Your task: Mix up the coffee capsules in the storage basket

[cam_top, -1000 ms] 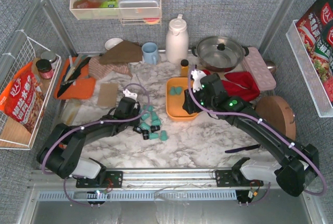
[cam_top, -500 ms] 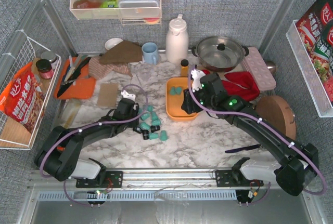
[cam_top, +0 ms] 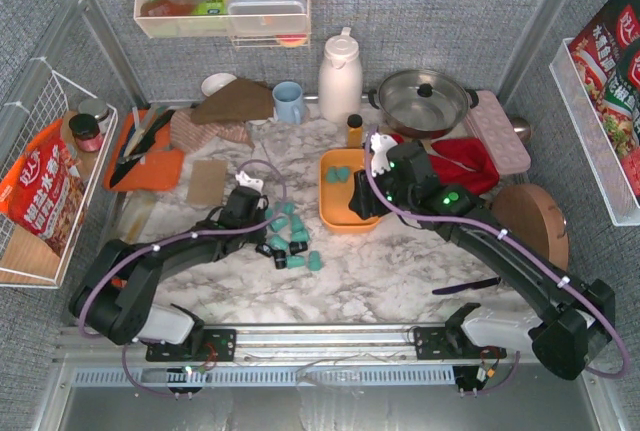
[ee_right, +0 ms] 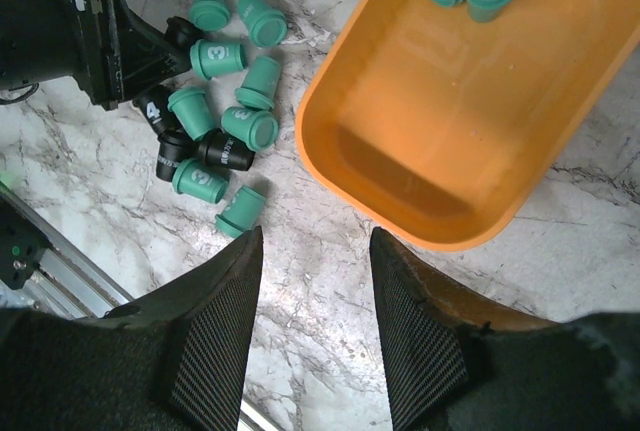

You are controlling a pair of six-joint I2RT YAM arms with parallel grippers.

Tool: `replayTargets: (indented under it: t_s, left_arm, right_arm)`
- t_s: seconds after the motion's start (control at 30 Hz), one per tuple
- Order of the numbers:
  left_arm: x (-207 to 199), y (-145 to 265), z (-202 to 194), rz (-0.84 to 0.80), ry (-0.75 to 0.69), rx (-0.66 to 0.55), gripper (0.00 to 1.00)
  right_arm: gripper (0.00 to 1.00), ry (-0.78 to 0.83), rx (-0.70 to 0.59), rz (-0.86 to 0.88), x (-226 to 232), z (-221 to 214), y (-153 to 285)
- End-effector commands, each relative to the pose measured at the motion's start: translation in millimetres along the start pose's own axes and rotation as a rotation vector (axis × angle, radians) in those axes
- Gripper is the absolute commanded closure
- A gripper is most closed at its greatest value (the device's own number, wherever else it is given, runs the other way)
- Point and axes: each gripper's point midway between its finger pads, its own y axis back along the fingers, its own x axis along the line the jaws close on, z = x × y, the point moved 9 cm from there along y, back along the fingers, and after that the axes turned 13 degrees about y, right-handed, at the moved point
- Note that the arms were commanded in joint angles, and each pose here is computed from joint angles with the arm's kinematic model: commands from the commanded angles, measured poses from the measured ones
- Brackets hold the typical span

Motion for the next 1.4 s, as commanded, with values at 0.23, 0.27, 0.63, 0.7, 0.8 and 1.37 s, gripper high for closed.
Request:
replayTargets:
  t_s: [0.23,0.27,0.63,0.7,0.8,1.37]
  left_arm:
    - [-22,49,29,-0.288,-0.091,-0.23,0.85]
    - [-25,55,30,-0.341,-0.113,-0.272,0.85]
    - [-51,93,39,-0.759,-0.436,-0.691,0.99]
    - [-60,95,39,-0.813,-0.503,-0.718,1.0]
    - [-74,94,41,-0.879,-0.583,-0.736,1.0]
    - [-122,90,37,-0.993,-0.728,-0.723,1.0]
  right_arm:
    - [0.48,-0.025,-0.032,0.035,5,11,8]
    - [0.48,-0.029,-0.035,0.042,7,12,9]
    - [0.37,-0.055,-0.07,0.131,28,32,20]
    - [0.37,-0.057,-0.077,0.154,35,35,20]
    - [0.36,-0.055,-0.08,0.186,45,39,17]
    - [0.37,-0.008,-0.04,0.159,61,38,9]
